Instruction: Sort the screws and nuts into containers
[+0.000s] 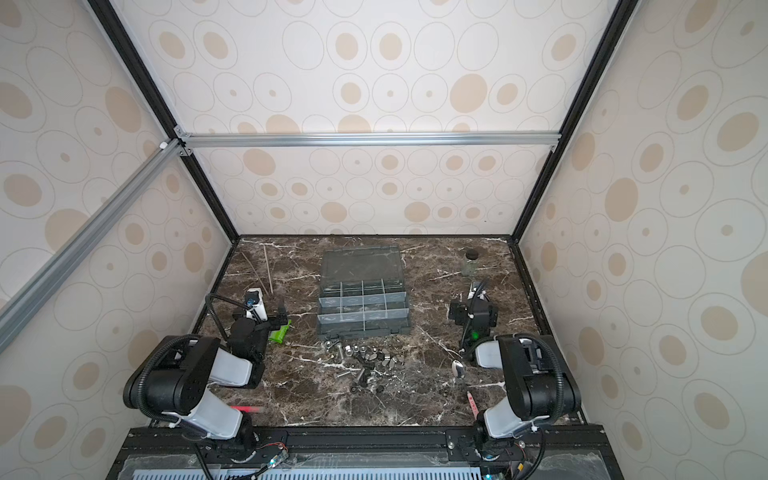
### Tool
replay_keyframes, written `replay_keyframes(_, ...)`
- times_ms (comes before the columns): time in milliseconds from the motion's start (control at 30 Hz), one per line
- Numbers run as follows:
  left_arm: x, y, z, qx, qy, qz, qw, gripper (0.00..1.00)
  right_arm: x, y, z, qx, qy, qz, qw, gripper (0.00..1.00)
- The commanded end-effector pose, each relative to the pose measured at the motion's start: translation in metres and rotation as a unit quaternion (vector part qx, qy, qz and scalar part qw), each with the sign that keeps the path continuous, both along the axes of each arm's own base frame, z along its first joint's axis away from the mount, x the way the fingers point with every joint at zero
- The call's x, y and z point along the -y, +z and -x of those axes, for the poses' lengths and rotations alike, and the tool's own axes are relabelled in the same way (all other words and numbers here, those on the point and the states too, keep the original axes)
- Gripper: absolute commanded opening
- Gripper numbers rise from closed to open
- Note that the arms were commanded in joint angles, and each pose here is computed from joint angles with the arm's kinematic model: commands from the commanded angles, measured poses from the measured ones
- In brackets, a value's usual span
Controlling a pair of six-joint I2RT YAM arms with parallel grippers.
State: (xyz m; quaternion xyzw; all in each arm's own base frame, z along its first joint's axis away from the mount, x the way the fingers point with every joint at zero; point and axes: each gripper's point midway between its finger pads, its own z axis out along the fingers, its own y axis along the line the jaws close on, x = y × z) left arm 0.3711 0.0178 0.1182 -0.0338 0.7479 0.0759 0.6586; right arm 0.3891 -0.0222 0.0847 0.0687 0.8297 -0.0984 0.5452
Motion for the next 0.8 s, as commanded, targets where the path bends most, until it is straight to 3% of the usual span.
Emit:
replay_keyframes(0,0.000,0.012,-0.005,0.017,-0.003,-0.009,1.000,0.99,-0.001,0.005,-0.001,0.014,-0.001,0.001,1.000,1.00)
replay_keyframes(567,-0.001,0.012,-0.006,0.015,-0.001,-0.007,1.000,0.99,-0.001,0.005,-0.002,0.013,0.000,-0.001,1.000,1.00)
replay_keyframes(667,-0.001,0.011,-0.005,0.016,-0.001,-0.007,1.000,0.99,-0.015,0.002,-0.007,0.001,0.055,-0.015,0.998,1.00)
replay_keyframes(767,-0.001,0.011,-0.006,0.015,-0.001,-0.007,1.000,0.99,-0.016,0.002,-0.007,0.001,0.056,-0.015,0.998,1.00)
